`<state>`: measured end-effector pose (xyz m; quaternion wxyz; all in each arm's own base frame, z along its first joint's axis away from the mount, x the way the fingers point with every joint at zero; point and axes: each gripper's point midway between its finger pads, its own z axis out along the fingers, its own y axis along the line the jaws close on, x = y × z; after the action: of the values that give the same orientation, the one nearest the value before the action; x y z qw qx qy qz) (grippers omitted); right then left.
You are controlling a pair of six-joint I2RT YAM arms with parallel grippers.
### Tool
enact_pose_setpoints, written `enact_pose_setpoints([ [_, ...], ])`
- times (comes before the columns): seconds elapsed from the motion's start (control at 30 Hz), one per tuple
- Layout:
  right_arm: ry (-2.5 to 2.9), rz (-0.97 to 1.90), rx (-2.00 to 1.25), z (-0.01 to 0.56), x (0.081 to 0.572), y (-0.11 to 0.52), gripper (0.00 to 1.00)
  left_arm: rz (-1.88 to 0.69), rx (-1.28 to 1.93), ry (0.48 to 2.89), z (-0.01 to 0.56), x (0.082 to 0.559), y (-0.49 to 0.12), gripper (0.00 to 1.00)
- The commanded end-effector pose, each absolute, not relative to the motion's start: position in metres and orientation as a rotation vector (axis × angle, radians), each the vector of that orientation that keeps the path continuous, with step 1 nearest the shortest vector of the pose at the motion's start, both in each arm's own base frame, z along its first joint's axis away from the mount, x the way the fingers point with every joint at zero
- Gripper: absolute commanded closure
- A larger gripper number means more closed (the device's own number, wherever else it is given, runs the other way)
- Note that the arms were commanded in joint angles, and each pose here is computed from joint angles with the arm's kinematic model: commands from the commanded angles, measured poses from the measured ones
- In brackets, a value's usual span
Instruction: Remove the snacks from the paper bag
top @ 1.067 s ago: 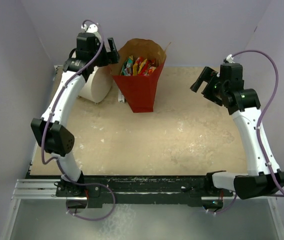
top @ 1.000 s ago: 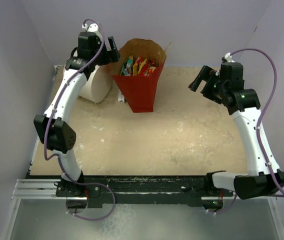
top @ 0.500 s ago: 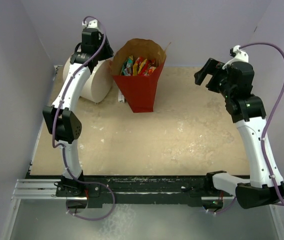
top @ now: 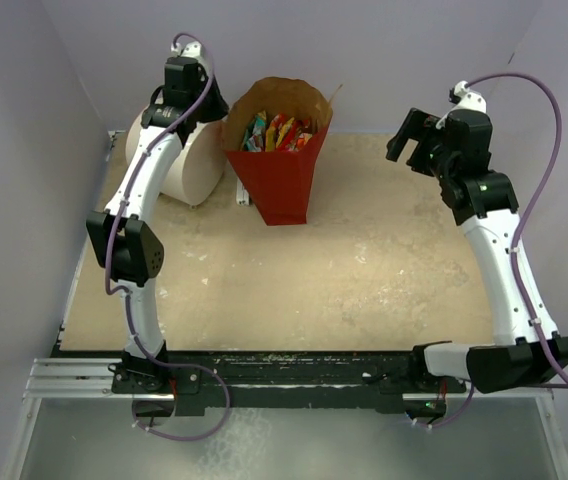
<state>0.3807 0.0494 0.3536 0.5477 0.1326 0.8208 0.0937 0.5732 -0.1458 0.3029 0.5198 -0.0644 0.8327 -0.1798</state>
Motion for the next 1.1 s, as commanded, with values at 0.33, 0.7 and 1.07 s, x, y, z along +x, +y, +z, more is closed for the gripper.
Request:
enact_pose_setpoints([
  [0.33, 1.92, 0.265, 0.273, 0.373, 0.395, 0.059, 0.0, -0.792, -0.052, 1.938, 0.36, 0.522, -0.185, 1.0],
  [0.7, 1.925, 0.363, 0.269, 0.372, 0.408, 0.076, 0.0, -1.048, 0.013, 1.979, 0.363, 0.468, -0.21, 1.0],
  [1.07, 1.941, 0.505, 0.197, 0.368, 0.414, 0.101, 0.0, -1.234, 0.06, 2.022, 0.357, 0.396, -0.219, 1.0],
])
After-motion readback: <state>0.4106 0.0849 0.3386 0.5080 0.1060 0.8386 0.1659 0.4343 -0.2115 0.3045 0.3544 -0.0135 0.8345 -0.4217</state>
